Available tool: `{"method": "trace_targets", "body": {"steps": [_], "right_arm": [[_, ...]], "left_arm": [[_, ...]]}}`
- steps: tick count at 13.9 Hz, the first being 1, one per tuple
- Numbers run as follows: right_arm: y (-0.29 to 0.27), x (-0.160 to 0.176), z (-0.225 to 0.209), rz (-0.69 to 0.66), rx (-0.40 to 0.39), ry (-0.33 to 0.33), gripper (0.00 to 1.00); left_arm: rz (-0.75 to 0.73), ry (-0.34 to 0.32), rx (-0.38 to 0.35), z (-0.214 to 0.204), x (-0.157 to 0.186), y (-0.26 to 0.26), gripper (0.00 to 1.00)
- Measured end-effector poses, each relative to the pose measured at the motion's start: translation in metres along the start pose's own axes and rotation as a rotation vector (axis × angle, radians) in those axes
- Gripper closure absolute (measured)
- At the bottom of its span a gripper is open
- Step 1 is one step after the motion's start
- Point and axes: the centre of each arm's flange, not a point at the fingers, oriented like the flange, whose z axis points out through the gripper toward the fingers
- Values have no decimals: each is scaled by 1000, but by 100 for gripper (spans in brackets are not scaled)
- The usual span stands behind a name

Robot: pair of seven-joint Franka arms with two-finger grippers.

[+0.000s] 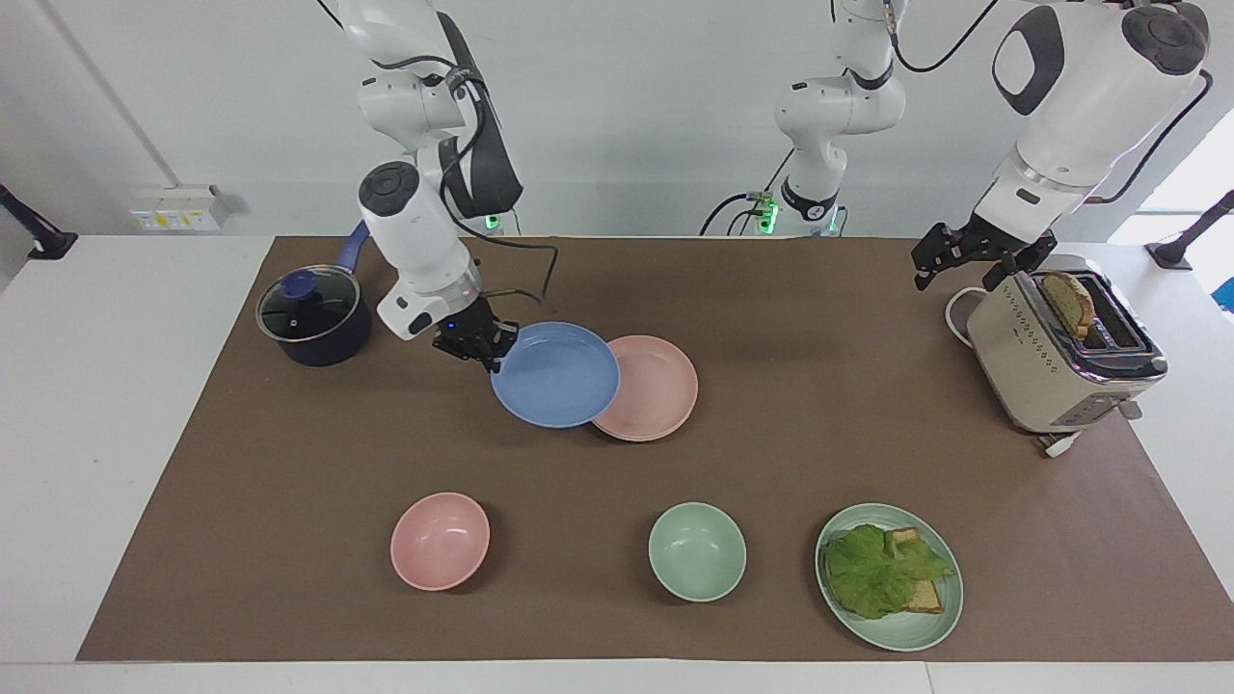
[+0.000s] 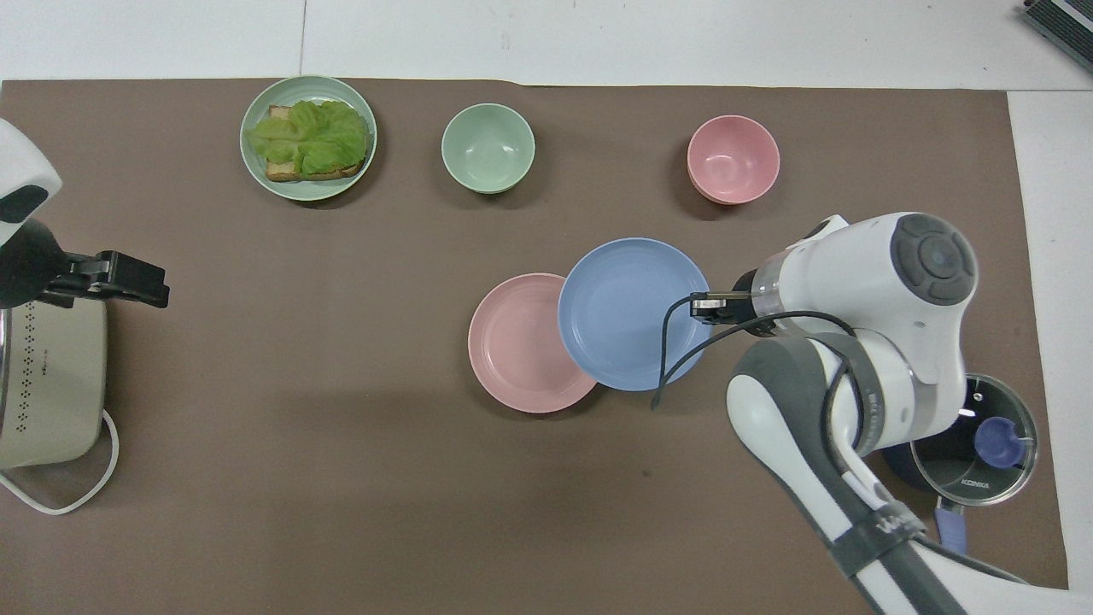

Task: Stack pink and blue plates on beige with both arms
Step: 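Lift the blue plate with the right gripper onto the pink plate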

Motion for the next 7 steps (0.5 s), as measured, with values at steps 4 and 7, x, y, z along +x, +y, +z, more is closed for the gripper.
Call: {"method": "trace_targets", "body": {"steps": [4,7], "right_arm": [[-40,-13,23,21,1,-9,96],[-58,-22,32,4,-2,-24,96]], "left_arm": [[0,0,0,0,0,0,0],[0,0,0,0,0,0,0]]}}
